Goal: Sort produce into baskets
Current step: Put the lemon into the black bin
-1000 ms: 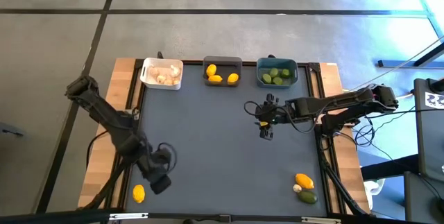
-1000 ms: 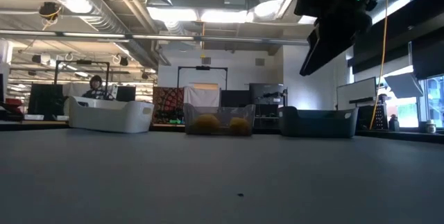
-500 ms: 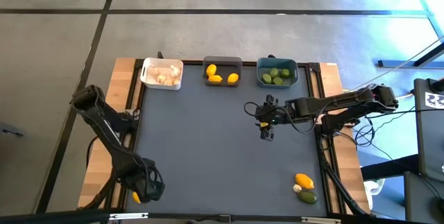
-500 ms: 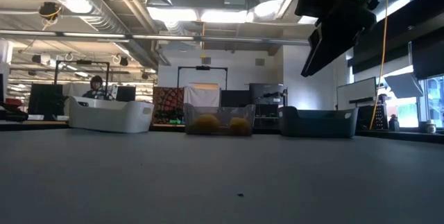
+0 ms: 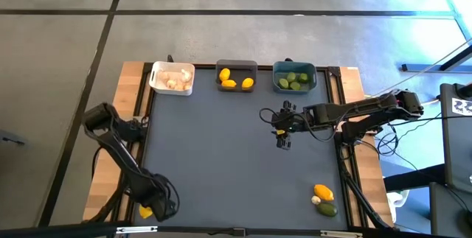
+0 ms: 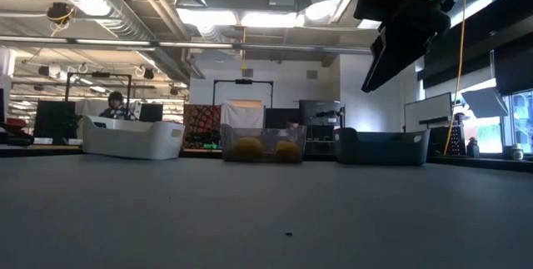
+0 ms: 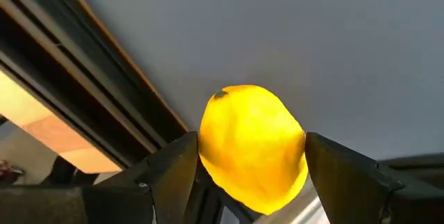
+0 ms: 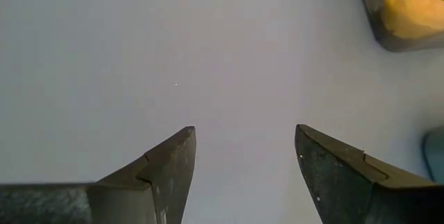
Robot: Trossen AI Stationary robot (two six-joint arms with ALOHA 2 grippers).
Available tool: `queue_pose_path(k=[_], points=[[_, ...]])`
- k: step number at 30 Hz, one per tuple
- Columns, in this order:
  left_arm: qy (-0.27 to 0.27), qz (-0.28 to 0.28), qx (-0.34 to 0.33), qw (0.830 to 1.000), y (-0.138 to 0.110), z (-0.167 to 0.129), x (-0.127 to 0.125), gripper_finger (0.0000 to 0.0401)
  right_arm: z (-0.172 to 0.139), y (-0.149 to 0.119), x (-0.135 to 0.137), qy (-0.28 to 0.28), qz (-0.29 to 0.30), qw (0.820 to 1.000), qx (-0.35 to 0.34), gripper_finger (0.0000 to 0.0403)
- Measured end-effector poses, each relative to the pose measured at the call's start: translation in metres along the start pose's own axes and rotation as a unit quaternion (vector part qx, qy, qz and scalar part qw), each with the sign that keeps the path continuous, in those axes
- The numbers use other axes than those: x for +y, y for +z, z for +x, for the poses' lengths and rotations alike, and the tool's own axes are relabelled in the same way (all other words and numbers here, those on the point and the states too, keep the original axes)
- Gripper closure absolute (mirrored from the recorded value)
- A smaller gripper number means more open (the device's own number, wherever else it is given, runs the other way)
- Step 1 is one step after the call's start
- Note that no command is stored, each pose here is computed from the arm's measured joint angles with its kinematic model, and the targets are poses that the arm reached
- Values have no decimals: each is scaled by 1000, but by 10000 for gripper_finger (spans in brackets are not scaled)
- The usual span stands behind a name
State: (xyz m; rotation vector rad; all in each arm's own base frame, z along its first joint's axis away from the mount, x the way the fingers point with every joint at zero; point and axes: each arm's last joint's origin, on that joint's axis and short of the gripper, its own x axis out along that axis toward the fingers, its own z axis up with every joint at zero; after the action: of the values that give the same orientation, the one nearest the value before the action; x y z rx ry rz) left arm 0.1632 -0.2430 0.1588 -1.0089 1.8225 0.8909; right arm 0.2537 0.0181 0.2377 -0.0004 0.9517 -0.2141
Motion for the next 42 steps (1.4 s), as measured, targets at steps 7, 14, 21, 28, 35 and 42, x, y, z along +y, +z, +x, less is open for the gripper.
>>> queue_pose_path(k=[7,14,21,28,35,42], points=[[18,41,-6,999,-2,9,1,193,0,-1,0,3,0,1000,4,157],[-9,92,-26,995,8,-1,-4,268,0,-7,0,6,18,999,38,157],[-139,126,-162,969,43,-59,-5,257,-1,-16,-1,17,36,995,89,157],[-234,154,-335,900,100,-133,6,254,5,-30,-2,9,29,992,121,157],[-260,185,-487,813,173,-192,12,253,17,-53,-3,2,18,988,156,157],[-229,168,-598,750,254,-226,20,253,23,-68,-4,-7,28,983,180,157]])
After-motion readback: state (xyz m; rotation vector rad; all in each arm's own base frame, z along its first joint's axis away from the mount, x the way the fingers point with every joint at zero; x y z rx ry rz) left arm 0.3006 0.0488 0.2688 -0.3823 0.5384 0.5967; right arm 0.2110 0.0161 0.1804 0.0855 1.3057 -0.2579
